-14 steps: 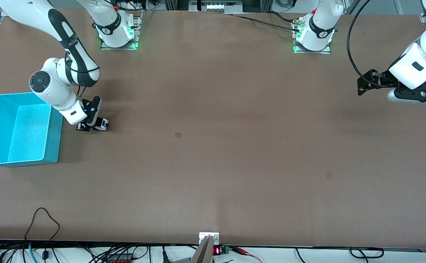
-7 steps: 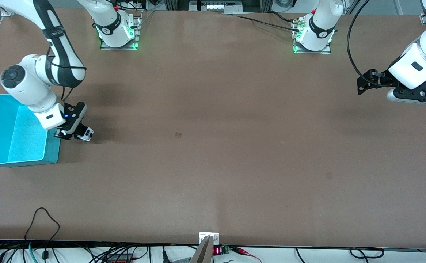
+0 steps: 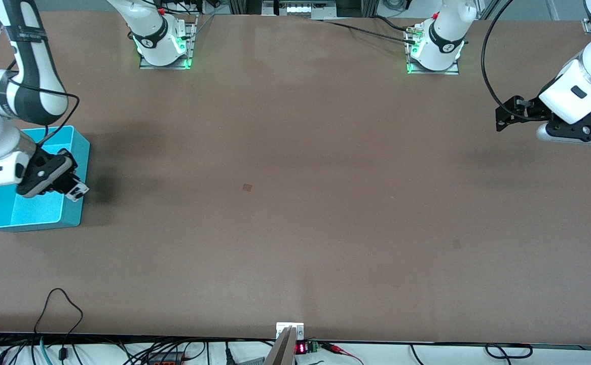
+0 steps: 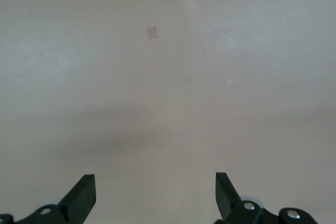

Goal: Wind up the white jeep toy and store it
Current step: 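Lower the jeep into the cyan box and open the right gripper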

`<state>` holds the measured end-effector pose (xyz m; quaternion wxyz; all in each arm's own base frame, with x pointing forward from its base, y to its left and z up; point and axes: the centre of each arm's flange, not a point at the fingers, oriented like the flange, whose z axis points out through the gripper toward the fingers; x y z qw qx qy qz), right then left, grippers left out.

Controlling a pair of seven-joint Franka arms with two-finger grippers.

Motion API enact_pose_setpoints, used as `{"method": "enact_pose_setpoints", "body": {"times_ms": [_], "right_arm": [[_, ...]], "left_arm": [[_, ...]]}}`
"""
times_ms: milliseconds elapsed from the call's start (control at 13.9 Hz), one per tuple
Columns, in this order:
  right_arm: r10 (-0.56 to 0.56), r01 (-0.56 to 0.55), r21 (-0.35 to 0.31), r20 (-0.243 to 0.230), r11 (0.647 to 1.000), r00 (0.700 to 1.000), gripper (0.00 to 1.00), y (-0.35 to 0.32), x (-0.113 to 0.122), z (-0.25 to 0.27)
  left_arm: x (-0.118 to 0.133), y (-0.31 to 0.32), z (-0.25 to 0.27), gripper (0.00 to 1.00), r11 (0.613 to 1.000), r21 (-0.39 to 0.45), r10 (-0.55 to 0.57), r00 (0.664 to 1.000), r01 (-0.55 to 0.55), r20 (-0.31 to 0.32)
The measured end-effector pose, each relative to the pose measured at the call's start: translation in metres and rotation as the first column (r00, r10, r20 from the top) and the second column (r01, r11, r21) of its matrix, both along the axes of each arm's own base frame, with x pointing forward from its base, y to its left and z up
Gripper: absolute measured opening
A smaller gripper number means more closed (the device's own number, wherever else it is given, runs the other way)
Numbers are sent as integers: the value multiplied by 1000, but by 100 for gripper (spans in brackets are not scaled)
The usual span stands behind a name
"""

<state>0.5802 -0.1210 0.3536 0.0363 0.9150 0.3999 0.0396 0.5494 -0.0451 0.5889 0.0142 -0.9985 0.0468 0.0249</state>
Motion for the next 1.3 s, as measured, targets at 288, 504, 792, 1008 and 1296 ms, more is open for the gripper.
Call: {"method": "enact_pose_setpoints", "body": {"times_ms": [288,504,792,1008,1296], "right_arm": [[-270,270,15,-13,963,963,51,-52,-14,-8],[-412,413,22,-31,910,910,51,-85,-25,-19],[-552,555,20,-79,831,830,51,-129,-45,-47],[-598,602,15,-106,798,795,51,-154,-57,-75],[-617,624,12,-127,782,776,51,-166,-63,-120]], "left_arm": [[0,0,0,100,1000,0,0,1000,0,0],[0,0,0,100,1000,0,0,1000,0,0],[0,0,0,100,1000,0,0,1000,0,-1],[0,0,0,100,1000,0,-1,1000,1,-1],[0,-1,0,100,1000,0,-1,1000,1,-1]]}}
